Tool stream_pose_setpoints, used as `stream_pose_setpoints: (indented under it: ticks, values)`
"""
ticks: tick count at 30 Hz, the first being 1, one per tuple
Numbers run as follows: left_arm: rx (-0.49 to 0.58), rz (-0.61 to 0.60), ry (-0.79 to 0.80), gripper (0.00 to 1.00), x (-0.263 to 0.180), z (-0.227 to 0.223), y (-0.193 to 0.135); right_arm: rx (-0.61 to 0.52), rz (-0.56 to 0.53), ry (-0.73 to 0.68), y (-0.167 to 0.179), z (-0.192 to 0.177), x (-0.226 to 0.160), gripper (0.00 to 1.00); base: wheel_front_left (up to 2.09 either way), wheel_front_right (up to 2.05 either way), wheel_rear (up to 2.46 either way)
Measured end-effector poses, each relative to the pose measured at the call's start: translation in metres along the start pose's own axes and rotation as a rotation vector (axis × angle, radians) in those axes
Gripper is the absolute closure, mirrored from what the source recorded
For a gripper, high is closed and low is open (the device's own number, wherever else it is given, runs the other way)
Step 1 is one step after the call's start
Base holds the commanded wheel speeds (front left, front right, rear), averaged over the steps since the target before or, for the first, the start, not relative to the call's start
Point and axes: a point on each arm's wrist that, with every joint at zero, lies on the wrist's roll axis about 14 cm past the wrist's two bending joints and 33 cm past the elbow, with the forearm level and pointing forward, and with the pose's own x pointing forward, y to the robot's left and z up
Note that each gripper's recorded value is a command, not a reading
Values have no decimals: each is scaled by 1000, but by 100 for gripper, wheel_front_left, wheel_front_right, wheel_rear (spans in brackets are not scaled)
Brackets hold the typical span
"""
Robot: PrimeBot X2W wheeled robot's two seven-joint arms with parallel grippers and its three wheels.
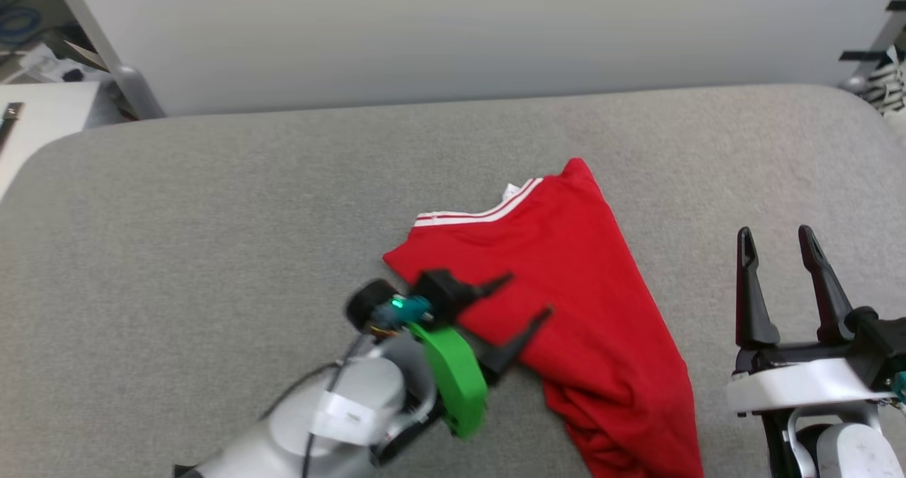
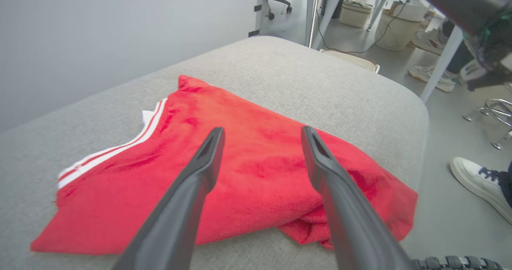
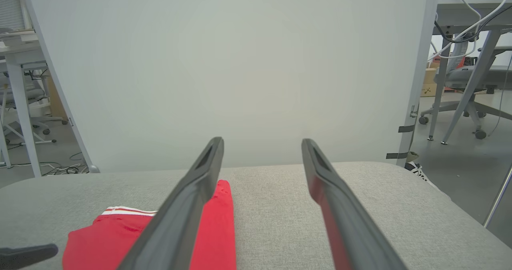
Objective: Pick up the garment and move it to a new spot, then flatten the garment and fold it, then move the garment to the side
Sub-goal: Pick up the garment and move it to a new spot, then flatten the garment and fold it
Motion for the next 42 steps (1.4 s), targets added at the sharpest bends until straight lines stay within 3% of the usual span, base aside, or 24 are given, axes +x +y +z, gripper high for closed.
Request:
stream_pose_setpoints:
  ticks: [7, 15, 25, 35, 42]
  values:
    - [23, 402, -289, 0, -74, 78, 78, 13, 56, -10, 20, 5, -6, 0, 0, 0, 0]
    - [34, 670, -404, 0, -161, 68, 88, 18, 117, -13, 40, 6, -7, 0, 0, 0, 0]
    - [7, 770, -458, 0, -186, 55, 85, 18, 124, 26, 43, -5, -12, 0, 0, 0, 0]
    - [7, 759, -442, 0, -177, 48, 82, 19, 119, 72, 41, -20, -14, 0, 0, 0, 0]
    - [-20, 757, -416, 0, -169, 38, 85, 20, 188, 322, 61, -65, -5, 0, 0, 0, 0]
